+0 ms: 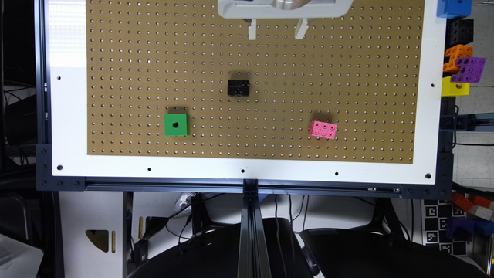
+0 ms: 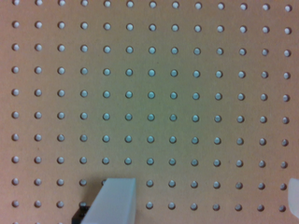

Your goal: Pick up pink block.

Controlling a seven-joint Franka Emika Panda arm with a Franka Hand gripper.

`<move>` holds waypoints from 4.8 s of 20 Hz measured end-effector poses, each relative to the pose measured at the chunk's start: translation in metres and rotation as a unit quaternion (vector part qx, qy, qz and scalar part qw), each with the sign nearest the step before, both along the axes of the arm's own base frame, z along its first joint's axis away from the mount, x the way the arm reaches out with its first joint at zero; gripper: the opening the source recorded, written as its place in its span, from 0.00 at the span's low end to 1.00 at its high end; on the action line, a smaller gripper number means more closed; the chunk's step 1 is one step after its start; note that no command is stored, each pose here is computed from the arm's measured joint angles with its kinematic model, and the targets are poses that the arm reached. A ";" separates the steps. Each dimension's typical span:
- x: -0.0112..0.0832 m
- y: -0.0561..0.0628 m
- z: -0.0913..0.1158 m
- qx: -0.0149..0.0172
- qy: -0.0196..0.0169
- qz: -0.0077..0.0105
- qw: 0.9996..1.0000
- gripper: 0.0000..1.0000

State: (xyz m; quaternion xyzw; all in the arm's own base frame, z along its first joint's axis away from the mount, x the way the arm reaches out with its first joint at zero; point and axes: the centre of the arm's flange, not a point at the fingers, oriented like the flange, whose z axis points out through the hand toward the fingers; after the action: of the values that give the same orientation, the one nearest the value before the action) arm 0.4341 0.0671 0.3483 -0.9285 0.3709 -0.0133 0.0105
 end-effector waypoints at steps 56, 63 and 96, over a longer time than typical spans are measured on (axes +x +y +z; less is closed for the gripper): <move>0.1696 0.132 -0.099 0.038 -0.004 -0.005 0.999 1.00; 0.1719 0.132 -0.108 0.037 -0.001 -0.004 0.999 1.00; 0.1826 0.132 -0.166 0.037 0.001 -0.004 0.999 0.00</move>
State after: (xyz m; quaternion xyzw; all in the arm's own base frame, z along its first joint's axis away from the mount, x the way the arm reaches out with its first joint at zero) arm 0.6167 0.1993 0.1826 -0.9261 0.3746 0.0016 0.0444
